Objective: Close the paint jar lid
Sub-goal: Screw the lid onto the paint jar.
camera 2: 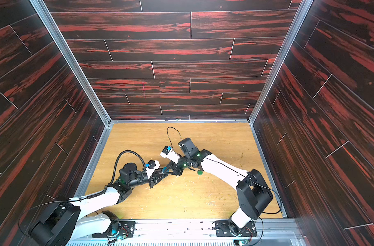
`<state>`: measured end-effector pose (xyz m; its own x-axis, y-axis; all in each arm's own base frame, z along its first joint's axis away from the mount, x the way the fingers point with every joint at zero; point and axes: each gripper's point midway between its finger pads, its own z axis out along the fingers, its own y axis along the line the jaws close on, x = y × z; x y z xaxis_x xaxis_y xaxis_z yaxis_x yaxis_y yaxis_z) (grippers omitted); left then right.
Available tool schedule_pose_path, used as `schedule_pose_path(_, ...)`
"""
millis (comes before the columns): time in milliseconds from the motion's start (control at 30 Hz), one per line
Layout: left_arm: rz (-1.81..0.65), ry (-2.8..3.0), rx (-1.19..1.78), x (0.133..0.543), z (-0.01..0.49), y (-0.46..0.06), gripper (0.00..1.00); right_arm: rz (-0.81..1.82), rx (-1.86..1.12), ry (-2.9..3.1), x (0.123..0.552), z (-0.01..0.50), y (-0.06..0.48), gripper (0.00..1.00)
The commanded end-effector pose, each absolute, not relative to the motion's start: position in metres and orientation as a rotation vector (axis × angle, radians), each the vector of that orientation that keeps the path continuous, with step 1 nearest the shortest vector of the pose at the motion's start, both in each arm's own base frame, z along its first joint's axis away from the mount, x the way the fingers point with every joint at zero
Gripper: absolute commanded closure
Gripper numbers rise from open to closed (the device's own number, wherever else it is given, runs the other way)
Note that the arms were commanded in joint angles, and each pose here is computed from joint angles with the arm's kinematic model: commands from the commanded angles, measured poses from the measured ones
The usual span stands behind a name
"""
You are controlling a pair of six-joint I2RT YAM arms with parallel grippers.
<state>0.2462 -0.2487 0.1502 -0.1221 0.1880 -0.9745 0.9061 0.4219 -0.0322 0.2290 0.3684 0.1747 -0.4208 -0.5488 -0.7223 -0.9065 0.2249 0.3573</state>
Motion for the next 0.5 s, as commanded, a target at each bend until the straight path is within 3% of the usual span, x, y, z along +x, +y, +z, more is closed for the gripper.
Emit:
schedule_pose_path(0, -0.712, 1.518, 0.932, 0.267, 0.179, -0.244, 1.0, 0.927, -1.071, 2.219, 0.258, 0.173, 0.376, 0.88)
schedule_pose_path(200, -0.623, 1.516, 0.837, 0.283, 0.186, -0.234, 1.0, 0.771, -0.706, 2.366, 0.27, 0.173, 0.387, 0.97)
schedule_pose_path(467, -0.557, 1.518, 0.719, 0.296, 0.192, -0.222, 1.0, 0.558, -0.216, 2.585, 0.26, 0.152, 0.395, 0.98)
